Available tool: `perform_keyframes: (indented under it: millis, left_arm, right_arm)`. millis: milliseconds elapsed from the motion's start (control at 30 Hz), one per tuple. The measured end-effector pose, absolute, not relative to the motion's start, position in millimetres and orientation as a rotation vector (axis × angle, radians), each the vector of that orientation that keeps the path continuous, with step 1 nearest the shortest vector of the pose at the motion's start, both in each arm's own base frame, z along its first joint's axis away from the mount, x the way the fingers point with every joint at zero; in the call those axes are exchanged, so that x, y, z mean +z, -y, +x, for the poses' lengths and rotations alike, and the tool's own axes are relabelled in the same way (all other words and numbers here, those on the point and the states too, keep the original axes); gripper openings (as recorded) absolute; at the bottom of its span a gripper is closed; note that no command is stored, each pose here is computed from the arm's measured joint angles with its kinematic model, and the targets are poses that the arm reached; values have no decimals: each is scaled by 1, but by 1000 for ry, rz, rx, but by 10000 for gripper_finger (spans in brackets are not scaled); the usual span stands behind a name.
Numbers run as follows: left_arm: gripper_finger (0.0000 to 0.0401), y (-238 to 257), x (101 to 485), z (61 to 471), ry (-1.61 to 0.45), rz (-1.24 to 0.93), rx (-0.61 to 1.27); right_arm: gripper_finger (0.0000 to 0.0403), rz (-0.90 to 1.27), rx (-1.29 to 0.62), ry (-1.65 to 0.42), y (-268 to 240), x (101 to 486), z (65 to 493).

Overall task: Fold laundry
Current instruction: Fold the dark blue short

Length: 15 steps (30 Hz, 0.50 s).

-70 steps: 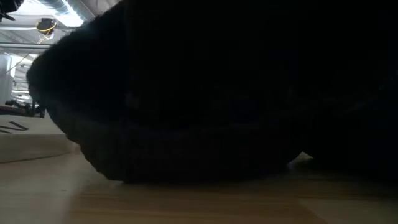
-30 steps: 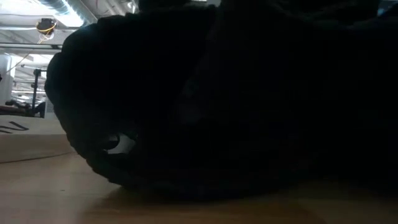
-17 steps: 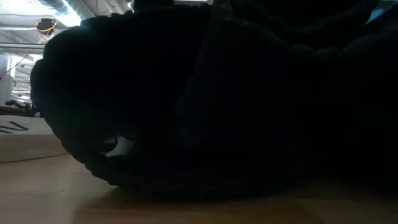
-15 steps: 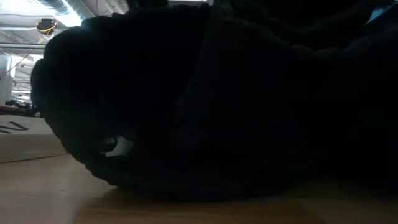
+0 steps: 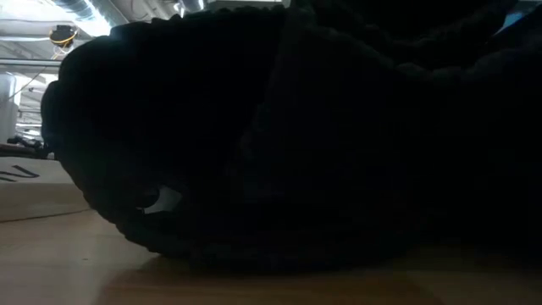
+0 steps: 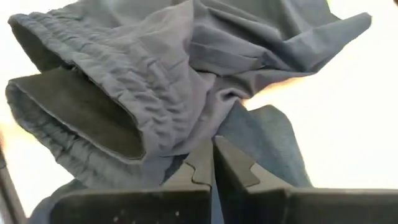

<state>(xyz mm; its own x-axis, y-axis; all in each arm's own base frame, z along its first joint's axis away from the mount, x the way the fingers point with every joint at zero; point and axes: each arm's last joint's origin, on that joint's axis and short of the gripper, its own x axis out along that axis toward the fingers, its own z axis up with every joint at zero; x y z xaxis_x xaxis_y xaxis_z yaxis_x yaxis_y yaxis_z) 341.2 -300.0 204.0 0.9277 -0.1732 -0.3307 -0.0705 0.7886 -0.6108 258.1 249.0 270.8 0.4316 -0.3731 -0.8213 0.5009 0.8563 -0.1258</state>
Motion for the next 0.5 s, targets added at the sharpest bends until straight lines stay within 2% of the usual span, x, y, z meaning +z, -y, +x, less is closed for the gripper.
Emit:
perform_keyframes:
  millis: [100,167,333,500]
  left_arm:
    - [236,304,187,348,-465,-702,125]
    - [236,304,187,347,-499,-744,179]
    - [236,309,193,344,-523,-655,164]
    - [236,301,177,339,-614,-606,263]
  right_arm:
    - [12,92,-567,-1009,-246,272,253]
    - [27,82,-571,-1014,-245,273,251]
    - [98,78,-567,-965,-243,284,244]
    - [171,66,-589,-962,-238,285,245]
